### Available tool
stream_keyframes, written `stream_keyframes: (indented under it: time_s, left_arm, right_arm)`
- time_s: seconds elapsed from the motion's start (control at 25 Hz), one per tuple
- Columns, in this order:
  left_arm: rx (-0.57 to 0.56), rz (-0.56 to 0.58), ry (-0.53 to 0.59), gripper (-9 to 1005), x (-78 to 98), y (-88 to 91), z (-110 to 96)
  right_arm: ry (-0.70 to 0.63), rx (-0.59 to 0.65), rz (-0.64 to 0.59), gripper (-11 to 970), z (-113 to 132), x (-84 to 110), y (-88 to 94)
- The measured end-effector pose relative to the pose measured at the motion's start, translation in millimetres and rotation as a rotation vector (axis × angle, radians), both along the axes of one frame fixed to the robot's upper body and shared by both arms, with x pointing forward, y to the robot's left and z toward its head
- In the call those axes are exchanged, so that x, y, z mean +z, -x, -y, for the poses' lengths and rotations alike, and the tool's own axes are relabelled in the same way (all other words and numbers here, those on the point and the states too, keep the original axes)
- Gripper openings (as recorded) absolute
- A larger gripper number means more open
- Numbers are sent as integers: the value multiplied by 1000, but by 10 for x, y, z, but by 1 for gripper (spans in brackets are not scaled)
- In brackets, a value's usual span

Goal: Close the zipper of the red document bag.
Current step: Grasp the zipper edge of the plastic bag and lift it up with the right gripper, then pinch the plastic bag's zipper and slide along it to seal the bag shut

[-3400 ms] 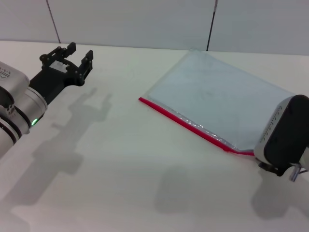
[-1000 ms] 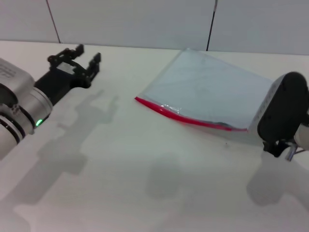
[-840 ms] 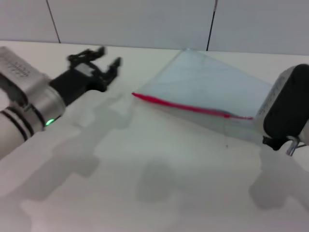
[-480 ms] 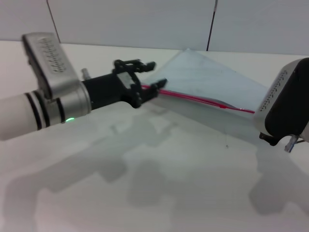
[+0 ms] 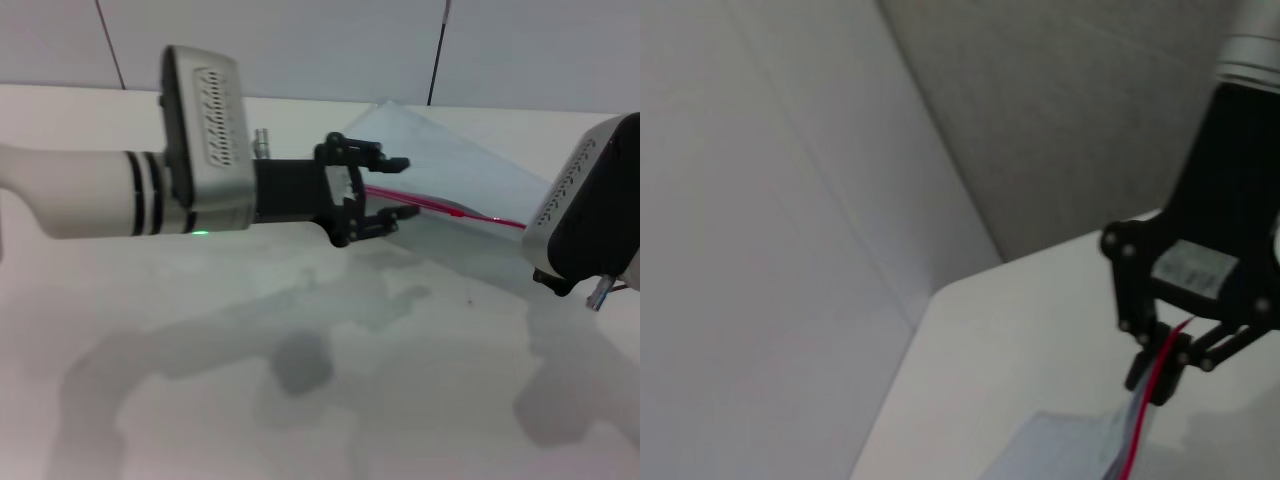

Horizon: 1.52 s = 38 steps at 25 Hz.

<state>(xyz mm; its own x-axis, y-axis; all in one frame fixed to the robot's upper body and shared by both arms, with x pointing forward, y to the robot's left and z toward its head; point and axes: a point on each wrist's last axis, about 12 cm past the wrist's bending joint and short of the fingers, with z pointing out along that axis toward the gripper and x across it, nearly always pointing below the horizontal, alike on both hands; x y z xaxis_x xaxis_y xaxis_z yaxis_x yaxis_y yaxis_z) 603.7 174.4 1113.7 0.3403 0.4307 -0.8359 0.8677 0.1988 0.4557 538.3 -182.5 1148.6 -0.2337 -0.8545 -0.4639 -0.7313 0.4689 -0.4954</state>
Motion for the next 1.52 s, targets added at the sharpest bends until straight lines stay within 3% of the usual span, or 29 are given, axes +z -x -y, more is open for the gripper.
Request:
stream_keyframes:
  time_s: [0.4,0.52,0.64,1.52]
  left_arm:
    - [-39,63,-120,507,-28,4,226]
    - [-31,69,-125,512,-33,-5,225]
    - [-26,71,-127,593,-34,-11,224]
    - [-25,116,-76,573,48,27,174]
  right_arm:
    - [-9,10,16,48,-30,60,8]
    - [-10,18,19,48,-50,62,17]
    - [-10,20,19,48,-54,61,19]
    - [-19,26,38,50,-71,155,35]
